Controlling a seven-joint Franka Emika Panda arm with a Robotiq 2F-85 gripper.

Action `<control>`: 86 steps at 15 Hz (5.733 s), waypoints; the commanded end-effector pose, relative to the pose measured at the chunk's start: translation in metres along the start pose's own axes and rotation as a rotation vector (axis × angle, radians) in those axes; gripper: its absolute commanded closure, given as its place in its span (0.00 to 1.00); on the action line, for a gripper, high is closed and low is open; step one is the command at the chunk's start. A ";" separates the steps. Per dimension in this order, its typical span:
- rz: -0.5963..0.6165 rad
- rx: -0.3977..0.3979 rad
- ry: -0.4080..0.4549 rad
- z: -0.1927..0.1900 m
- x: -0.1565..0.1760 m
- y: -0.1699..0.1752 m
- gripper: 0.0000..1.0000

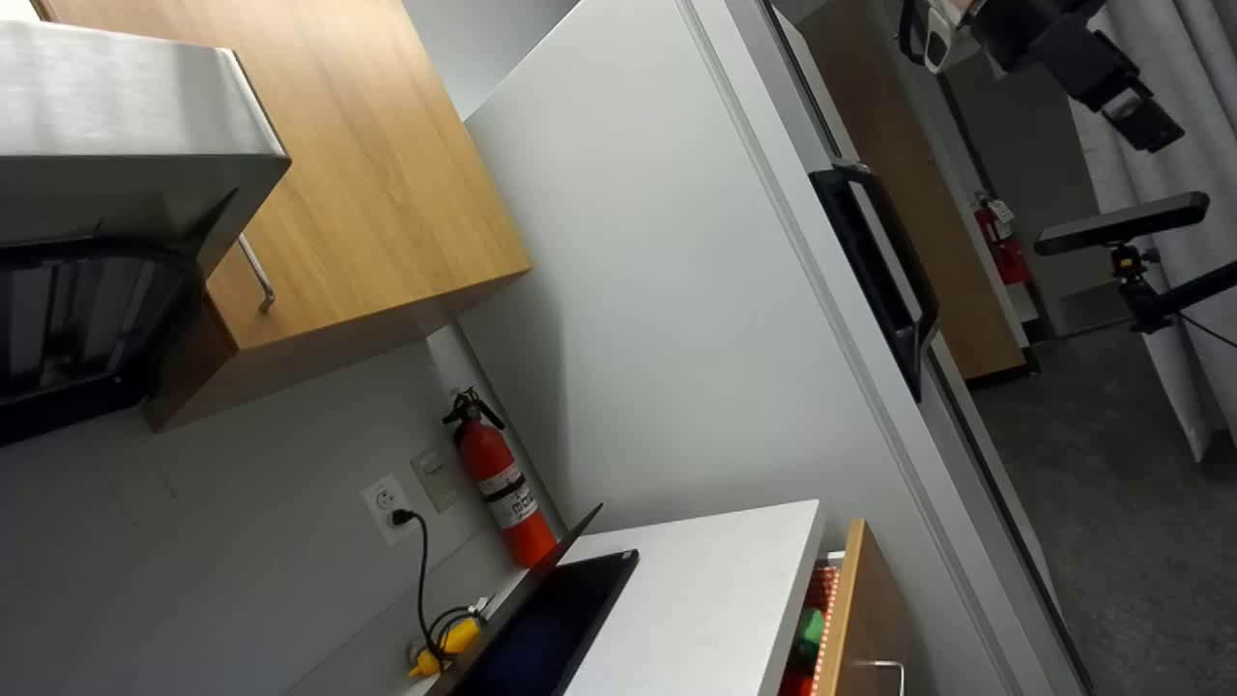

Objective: Open the drawer on the right, remove the watermelon and green pear from the drawer and place them on the countertop, close the drawer

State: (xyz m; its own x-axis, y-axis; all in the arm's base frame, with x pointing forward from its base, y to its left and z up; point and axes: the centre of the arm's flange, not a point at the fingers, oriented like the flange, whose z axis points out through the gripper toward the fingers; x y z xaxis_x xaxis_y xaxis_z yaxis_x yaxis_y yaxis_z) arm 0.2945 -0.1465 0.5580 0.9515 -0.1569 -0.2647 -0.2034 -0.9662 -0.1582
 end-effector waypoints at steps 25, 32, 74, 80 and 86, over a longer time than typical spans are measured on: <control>0.055 -0.207 -0.110 0.052 0.063 -0.003 0.00; -0.015 -0.284 -0.201 0.095 0.076 -0.030 0.00; -0.470 -0.359 0.498 0.177 0.244 -0.173 1.00; -0.438 -0.351 0.533 0.188 0.279 -0.153 1.00; -0.441 -0.381 0.529 0.214 0.304 -0.152 1.00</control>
State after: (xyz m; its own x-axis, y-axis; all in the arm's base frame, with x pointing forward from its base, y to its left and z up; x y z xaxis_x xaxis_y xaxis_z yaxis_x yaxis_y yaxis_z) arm 0.5472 -0.0098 0.3147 0.9325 0.2761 0.2327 0.2349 -0.9533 0.1899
